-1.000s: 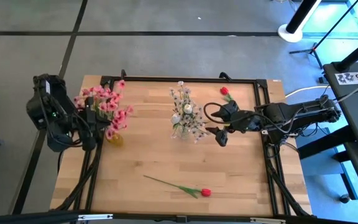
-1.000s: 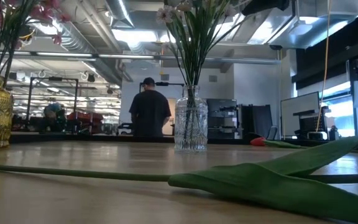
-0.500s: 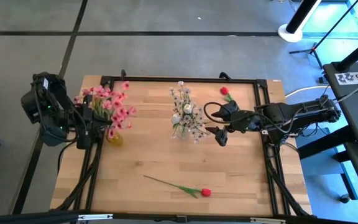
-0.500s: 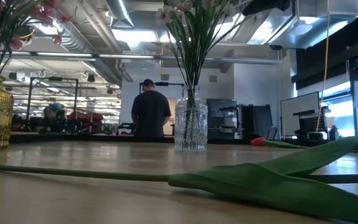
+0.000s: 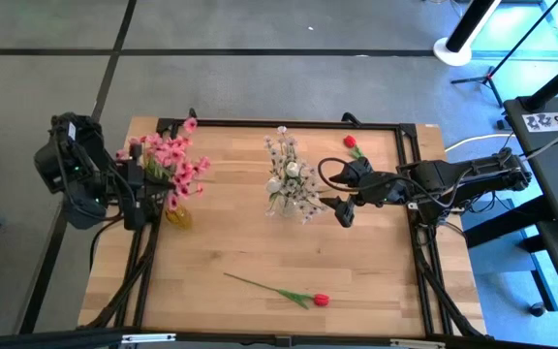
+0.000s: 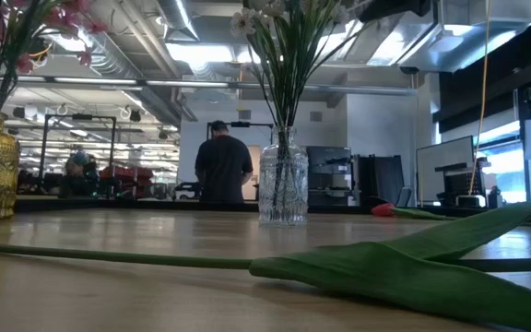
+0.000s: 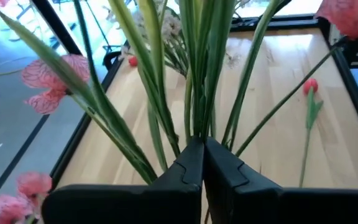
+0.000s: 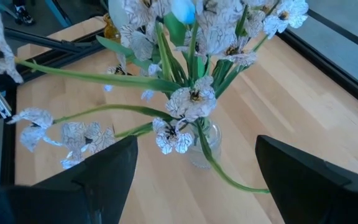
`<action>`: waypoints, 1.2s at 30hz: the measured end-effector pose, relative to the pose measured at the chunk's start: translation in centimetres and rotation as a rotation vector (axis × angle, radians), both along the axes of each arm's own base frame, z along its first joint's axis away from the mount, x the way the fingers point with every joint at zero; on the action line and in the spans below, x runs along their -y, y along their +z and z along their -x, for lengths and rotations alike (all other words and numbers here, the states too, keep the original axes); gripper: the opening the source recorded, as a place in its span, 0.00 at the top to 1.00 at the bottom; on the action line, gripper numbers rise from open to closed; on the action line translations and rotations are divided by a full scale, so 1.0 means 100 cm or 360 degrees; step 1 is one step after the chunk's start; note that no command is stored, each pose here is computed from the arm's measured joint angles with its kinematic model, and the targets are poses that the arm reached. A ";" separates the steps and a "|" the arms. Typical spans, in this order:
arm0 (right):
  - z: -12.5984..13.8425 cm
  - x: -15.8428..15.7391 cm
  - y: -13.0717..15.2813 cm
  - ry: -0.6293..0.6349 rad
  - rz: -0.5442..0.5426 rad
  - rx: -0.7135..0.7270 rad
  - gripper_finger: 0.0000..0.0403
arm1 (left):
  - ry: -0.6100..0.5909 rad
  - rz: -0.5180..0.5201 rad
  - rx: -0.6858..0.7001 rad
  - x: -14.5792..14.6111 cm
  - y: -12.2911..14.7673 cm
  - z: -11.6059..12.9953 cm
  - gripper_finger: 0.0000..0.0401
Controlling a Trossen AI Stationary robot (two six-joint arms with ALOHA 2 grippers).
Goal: Sort flowers into vase by color
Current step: Put the pink flowers into the yellow vase
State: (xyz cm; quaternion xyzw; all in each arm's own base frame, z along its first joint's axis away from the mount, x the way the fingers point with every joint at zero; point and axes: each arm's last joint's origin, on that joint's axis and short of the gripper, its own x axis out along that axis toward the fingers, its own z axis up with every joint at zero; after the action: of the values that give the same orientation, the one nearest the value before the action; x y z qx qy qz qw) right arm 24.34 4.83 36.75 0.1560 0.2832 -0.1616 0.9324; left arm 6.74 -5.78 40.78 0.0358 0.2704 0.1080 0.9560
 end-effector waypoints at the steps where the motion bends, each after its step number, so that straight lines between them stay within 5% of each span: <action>1: 0.000 0.000 0.000 0.0000 -0.0003 0.0010 0.19 | 0.0012 0.0005 0.0000 0.000 -0.002 0.000 1.00; 17: -0.001 -0.001 0.001 0.0017 -0.0013 0.0027 0.19 | 0.0301 0.0117 0.0129 0.002 -0.038 -0.004 1.00; 36: -0.001 -0.002 0.002 0.0065 -0.0051 0.0026 0.19 | 0.0103 0.0214 -0.0163 -0.007 -0.043 0.007 1.00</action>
State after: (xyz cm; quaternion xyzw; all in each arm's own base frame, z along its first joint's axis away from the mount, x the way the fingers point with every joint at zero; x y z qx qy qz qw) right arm 24.49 5.00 36.90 0.1665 0.2814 -0.1368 0.9351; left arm 6.03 -5.12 36.48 -0.0317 0.3268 0.1185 0.9371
